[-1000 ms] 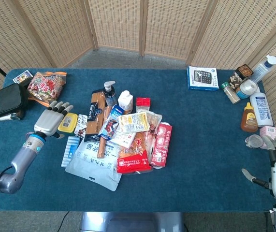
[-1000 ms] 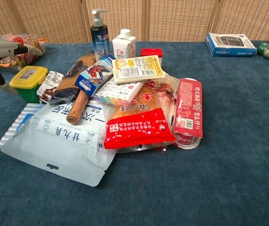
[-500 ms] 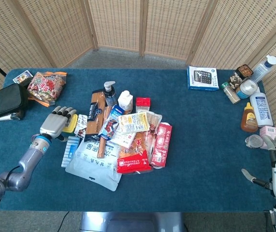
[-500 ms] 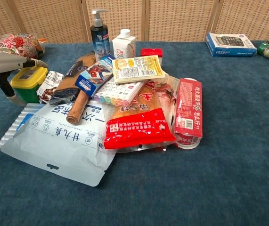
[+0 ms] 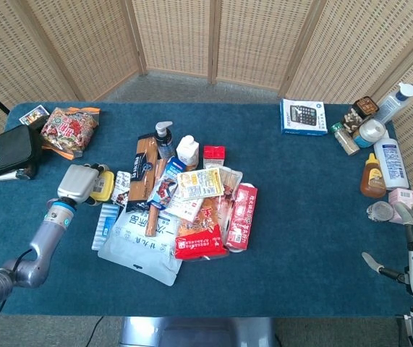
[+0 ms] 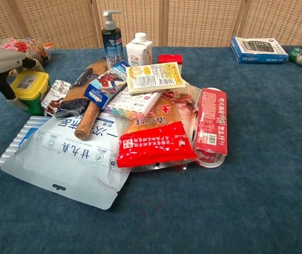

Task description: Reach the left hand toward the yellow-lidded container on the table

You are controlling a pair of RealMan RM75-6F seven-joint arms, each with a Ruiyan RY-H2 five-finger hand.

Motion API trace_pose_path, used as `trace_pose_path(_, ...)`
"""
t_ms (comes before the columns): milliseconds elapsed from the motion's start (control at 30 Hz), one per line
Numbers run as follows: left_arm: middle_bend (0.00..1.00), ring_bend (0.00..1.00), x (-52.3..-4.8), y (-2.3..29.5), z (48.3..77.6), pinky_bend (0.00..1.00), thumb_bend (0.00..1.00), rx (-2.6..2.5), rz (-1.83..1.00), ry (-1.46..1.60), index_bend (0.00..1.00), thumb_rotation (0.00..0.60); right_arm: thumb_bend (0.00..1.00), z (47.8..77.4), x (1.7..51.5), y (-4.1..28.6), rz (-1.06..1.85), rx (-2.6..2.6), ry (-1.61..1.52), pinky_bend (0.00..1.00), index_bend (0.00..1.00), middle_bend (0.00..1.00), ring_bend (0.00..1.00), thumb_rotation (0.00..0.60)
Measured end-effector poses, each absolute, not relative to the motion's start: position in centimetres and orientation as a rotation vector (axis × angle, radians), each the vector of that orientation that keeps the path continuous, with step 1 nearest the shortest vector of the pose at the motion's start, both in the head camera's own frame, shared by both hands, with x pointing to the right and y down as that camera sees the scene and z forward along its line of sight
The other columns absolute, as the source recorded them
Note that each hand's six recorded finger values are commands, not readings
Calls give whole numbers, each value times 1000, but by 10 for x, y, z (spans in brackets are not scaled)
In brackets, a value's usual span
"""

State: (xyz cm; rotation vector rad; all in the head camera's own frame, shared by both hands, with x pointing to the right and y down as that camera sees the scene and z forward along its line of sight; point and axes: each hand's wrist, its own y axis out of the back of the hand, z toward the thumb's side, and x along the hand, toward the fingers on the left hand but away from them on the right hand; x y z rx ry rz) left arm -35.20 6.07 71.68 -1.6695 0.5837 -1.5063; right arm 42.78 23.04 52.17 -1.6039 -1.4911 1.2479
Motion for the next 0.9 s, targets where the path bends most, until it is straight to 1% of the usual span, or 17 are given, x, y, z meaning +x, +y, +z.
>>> trace_pose_path(200,443,460,-360,57,696,728,0,-1662,-1490,625,436,600,0,520,426,231,1237,-1614,-1497,0,0,0,0,600)
trace_pose_path(300,428,454,-359,56,681,728,0,-1682,-1465,665,437,600,0,520,426,231,1238,-1614,-1497,0,0,0,0,600)
trace_pose_path(367,425,452,-358,55,667,728,0,-1697,-1435,693,438,600,0,519,425,231,1239,-1614,-1494,0,0,0,0,600)
trace_pose_path(500,418,452,-355,53,628,729,0,-1707,-1361,736,437,600,0,519,424,231,1234,-1617,-1493,0,0,0,0,600)
trace_pose_path(733,413,452,-350,51,547,744,0,-1668,-1234,782,433,600,0,517,421,231,1219,-1625,-1495,0,0,0,0,600)
trace_pose_path(833,411,452,-348,51,522,744,0,-1640,-1207,793,432,600,0,516,421,231,1215,-1628,-1500,0,0,0,0,600)
trace_pose_path(900,412,452,-348,51,513,744,0,-1626,-1200,798,432,600,0,516,421,231,1212,-1629,-1503,0,0,0,0,600)
